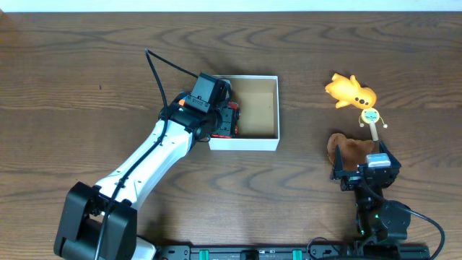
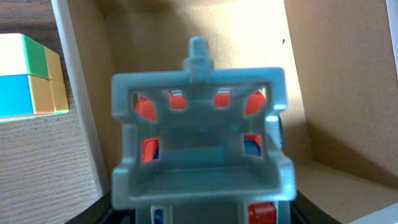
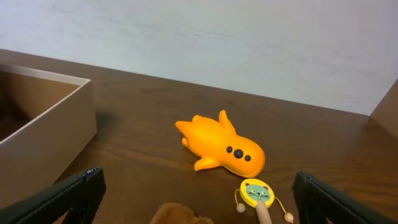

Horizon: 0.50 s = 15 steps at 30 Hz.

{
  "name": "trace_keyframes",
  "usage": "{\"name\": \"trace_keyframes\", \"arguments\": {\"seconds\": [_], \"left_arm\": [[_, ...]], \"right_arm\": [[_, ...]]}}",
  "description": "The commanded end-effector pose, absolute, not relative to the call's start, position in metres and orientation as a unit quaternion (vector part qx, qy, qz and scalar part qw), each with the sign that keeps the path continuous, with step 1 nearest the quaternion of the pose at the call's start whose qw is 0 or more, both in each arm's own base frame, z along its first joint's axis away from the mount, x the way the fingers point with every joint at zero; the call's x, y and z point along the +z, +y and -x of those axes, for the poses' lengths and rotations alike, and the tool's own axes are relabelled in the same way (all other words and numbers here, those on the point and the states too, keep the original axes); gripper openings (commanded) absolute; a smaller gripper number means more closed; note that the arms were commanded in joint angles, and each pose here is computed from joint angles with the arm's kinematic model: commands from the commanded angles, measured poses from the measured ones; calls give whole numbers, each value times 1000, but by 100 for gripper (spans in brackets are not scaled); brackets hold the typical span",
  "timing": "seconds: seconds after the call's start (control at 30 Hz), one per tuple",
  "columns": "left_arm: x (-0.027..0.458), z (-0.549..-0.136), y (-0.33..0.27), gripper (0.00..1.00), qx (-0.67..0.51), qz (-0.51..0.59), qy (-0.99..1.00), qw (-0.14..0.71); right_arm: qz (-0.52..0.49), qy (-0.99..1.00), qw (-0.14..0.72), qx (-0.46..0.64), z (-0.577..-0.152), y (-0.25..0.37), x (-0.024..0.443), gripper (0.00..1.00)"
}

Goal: Pack container
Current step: 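Lift the truck with the left gripper and carry it over the box, then lower the truck into the white box with the left gripper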

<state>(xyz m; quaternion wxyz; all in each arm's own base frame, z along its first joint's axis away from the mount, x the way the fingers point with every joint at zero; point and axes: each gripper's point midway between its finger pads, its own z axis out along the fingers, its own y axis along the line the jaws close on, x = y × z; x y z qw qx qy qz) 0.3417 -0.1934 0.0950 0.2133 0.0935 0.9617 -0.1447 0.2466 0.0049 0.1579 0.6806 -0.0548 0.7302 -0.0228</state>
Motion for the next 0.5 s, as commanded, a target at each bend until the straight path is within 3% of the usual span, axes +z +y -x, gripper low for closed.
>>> {"name": "trace_keyframes", "arguments": {"seconds": [0.0,0.47], "left_arm": [[100,-354,-186,45,-121,-90,959,238],[107,-365,-189,44,-111,-130,948,269]], "right_arm": [[58,730,680,-25,-246,5,157,99],[58,730,680,-25,-246,5,157,99]]}}
